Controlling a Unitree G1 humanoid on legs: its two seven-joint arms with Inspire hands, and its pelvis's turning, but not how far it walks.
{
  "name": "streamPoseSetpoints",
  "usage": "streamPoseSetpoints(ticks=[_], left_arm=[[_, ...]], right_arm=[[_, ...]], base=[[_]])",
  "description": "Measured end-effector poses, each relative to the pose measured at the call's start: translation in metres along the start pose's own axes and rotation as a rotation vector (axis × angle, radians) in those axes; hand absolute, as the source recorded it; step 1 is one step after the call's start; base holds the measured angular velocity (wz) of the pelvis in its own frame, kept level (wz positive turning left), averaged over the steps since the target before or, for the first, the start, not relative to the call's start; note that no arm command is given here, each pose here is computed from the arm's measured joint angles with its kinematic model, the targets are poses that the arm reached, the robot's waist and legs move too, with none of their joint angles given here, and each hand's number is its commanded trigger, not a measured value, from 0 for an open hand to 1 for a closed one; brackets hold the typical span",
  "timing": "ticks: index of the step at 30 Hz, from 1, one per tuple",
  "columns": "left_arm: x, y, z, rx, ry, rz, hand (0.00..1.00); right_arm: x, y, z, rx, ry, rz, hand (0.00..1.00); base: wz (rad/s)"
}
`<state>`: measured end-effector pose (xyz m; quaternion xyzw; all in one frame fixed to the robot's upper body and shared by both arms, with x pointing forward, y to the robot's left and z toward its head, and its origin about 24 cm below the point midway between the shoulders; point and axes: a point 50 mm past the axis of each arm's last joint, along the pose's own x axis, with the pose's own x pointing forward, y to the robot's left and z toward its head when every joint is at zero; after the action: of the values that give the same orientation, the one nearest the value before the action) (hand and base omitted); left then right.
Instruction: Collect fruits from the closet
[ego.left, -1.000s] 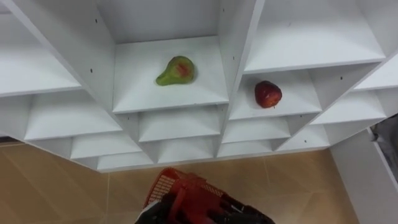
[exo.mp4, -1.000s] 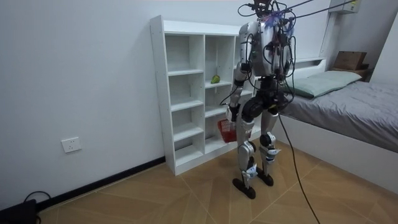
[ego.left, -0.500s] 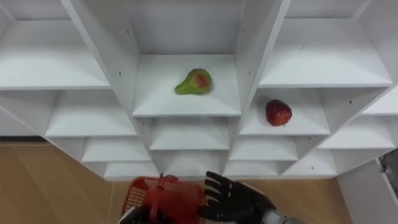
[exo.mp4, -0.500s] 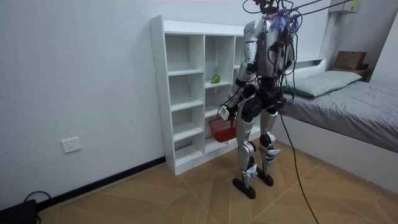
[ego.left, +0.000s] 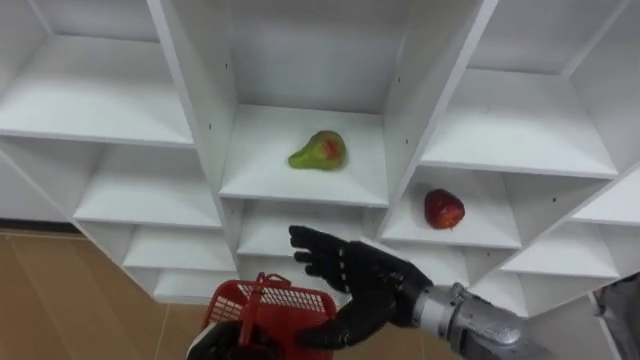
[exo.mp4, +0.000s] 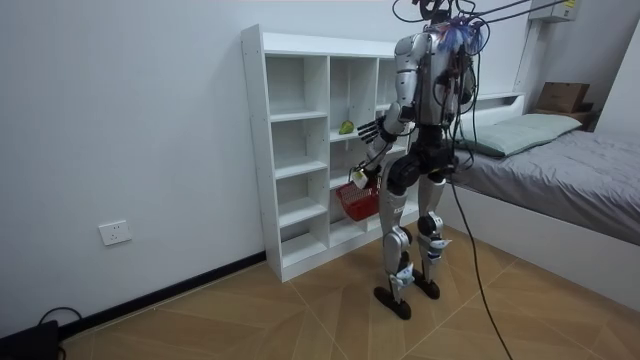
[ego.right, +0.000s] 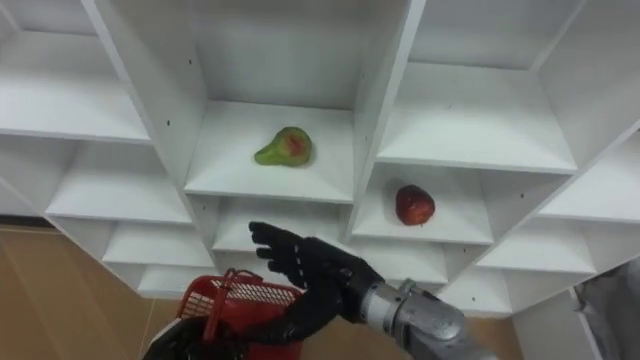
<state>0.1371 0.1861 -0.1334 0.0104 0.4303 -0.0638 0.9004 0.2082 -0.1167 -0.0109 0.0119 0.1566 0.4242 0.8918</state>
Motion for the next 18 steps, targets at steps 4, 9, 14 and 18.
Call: streamPoseSetpoints(ticks=[4, 9, 14, 18], left_arm=[[-0.001, 0.006, 0.001, -0.019, -0.012, 0.011, 1.0], [-0.003, 0.012, -0.002, -0.047, -0.012, 0.036, 1.0], [-0.009, 0.019, -0.012, -0.08, 0.004, 0.074, 1.0], [-0.012, 0.019, -0.018, -0.083, 0.019, 0.076, 1.0]], right_arm=[[-0.002, -0.004, 0.025, -0.063, -0.093, -0.008, 0.0], [-0.005, -0.009, 0.041, -0.1, -0.161, -0.048, 0.0], [-0.006, -0.007, 0.06, -0.212, -0.208, -0.086, 0.0], [-0.009, -0.007, 0.071, -0.265, -0.239, -0.124, 0.0]], base=[[-0.01], [-0.02], [0.0], [0.03]])
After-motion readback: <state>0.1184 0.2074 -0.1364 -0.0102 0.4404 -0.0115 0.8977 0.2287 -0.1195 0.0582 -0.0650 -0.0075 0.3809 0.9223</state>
